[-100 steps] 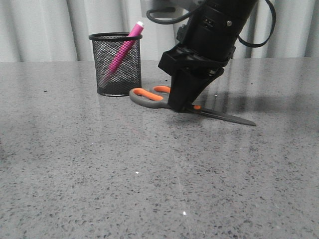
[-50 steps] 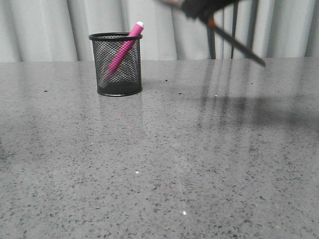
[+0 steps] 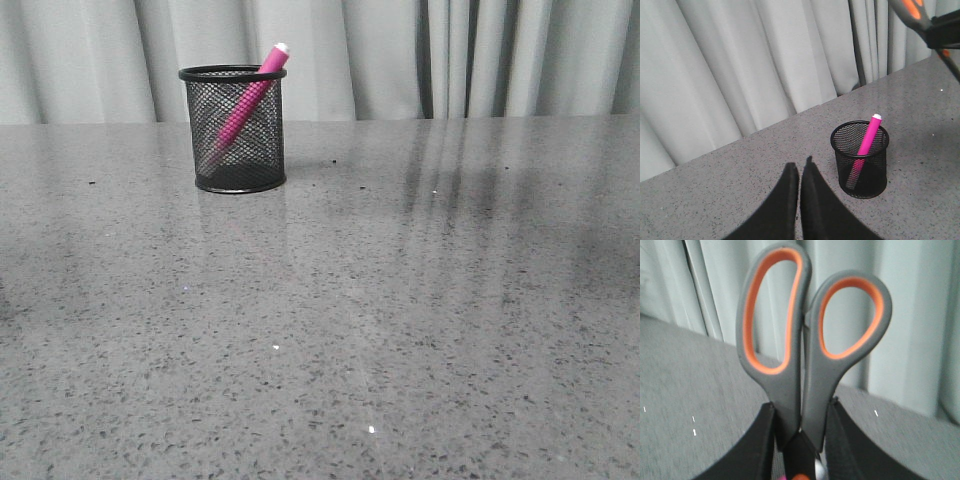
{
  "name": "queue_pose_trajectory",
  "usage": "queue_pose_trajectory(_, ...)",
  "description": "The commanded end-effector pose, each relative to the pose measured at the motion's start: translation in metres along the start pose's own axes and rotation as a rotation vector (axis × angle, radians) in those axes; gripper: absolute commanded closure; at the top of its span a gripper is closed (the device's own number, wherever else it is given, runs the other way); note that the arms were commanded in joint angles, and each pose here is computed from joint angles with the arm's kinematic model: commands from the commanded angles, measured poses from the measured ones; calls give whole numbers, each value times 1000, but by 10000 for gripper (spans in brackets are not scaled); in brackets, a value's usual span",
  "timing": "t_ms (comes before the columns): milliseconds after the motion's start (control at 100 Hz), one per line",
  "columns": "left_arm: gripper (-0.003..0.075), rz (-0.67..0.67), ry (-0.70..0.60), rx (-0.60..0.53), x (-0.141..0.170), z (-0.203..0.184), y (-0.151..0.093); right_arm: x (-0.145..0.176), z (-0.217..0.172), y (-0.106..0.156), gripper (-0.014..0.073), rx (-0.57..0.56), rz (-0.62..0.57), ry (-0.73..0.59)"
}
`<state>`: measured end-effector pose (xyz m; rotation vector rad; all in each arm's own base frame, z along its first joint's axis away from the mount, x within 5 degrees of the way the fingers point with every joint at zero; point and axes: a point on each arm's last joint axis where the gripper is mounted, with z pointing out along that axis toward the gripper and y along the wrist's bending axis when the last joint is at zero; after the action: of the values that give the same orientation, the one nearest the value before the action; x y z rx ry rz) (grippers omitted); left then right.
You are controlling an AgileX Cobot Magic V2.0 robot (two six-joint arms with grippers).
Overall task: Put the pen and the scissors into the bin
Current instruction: 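Lift the scissors with the right gripper and carry them over the cup, then lower the scissors blades-first into the cup and open the right gripper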
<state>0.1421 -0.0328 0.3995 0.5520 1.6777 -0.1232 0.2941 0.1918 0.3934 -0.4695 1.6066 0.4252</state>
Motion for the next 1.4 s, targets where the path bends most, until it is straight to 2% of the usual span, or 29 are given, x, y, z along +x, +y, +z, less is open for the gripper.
queue_pose_trajectory(0,739,-39,-71,-43,-12,-5,4,-34,7,2,671,38,5,-167)
queue_pose_trajectory(300,739,-39,-71,-43,-12,-5,4,-21,83,16,671,15,4,-160)
queue_pose_trajectory(550,739,-39,-71,-43,-12,-5,4,5,115,17,671,25,1,-121)
queue_pose_trajectory(1090,739,-38,-69,-41,-11,-4,4,25,123,21,671,22,-4,-76)
queue_pose_trajectory(1390,739,-38,-69,-41,-11,-4,4,33,119,24,671,52,-3,-110)
